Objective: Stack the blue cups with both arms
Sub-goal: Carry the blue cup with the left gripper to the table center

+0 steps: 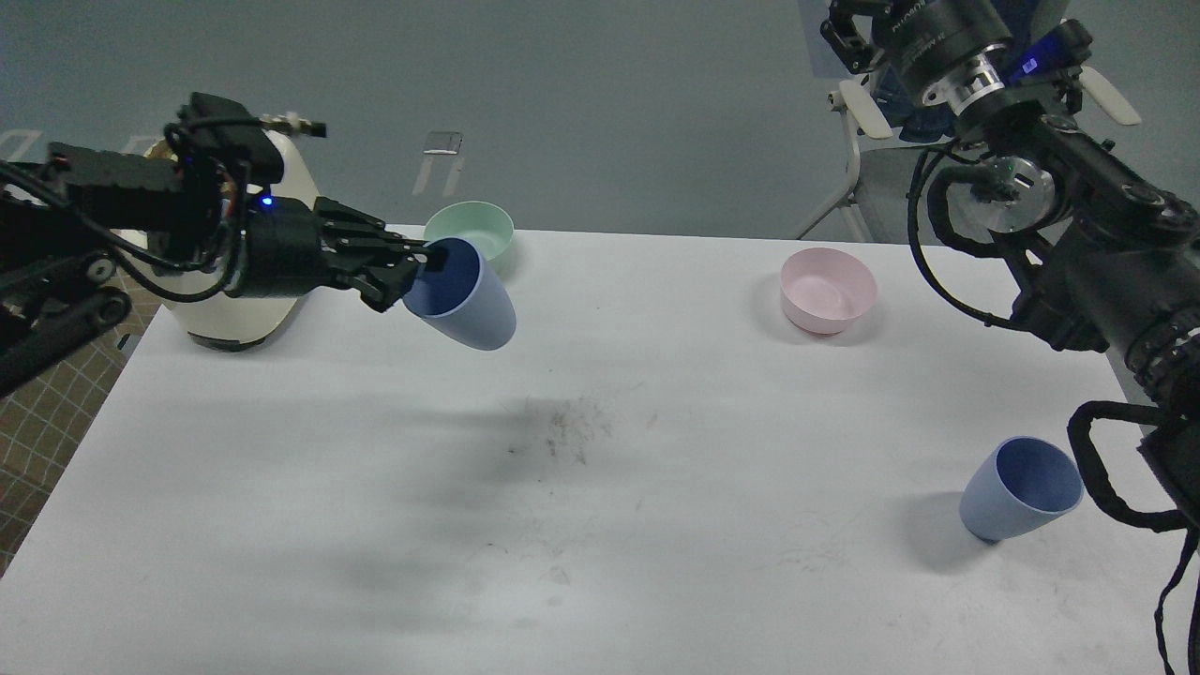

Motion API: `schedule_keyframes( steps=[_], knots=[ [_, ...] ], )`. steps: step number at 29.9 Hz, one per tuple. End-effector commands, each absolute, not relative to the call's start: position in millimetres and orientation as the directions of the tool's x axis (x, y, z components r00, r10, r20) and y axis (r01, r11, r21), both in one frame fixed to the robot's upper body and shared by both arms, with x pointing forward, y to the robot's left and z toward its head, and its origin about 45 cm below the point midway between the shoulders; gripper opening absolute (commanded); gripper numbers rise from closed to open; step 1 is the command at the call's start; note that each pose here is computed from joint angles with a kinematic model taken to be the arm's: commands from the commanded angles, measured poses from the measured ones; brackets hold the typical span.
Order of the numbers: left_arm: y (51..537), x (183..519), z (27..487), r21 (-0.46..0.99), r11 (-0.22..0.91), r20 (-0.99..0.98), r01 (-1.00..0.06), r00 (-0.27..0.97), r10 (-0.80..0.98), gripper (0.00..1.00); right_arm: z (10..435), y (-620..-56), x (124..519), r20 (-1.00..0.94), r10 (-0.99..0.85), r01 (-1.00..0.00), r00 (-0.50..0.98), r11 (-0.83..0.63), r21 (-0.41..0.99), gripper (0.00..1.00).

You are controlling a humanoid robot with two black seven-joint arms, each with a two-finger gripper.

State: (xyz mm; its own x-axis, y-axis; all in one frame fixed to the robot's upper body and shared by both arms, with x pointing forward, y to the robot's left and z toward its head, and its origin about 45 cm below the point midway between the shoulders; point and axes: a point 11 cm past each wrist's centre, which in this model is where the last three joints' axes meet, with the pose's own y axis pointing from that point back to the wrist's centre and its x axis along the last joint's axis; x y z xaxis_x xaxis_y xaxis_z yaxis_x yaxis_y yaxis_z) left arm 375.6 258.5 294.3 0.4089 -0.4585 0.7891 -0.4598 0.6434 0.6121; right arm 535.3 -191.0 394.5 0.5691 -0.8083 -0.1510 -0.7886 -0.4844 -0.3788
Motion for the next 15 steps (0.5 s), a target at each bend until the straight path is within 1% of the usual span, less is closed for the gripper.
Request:
schedule_keyframes(
  steps=[1, 6, 9, 15],
  knots=[
    [214, 376, 275, 0.631, 0.672, 0.773, -0.387, 0.387, -0.503, 0.0, 428, -180, 537, -0.11, -0.798, -0.755, 0.592, -0.502, -0.421, 1.0],
    [172, 376, 253, 0.648, 0.687, 0.76, -0.328, 0.345, -0.551, 0.0, 447, -171, 537, -0.067, -0.792, -0.732, 0.607, -0.524, -0.434, 1.0],
    [146, 380, 241, 0.682, 0.672, 0.731, -0.29, 0.321, -0.603, 0.0, 447, -164, 536, -0.052, -0.784, -0.724, 0.618, -0.542, -0.428, 1.0],
    [117, 378, 223, 0.737, 0.635, 0.675, -0.232, 0.287, -0.68, 0.0, 444, -164, 536, -0.056, -0.785, -0.727, 0.617, -0.541, -0.422, 1.0]
  ],
)
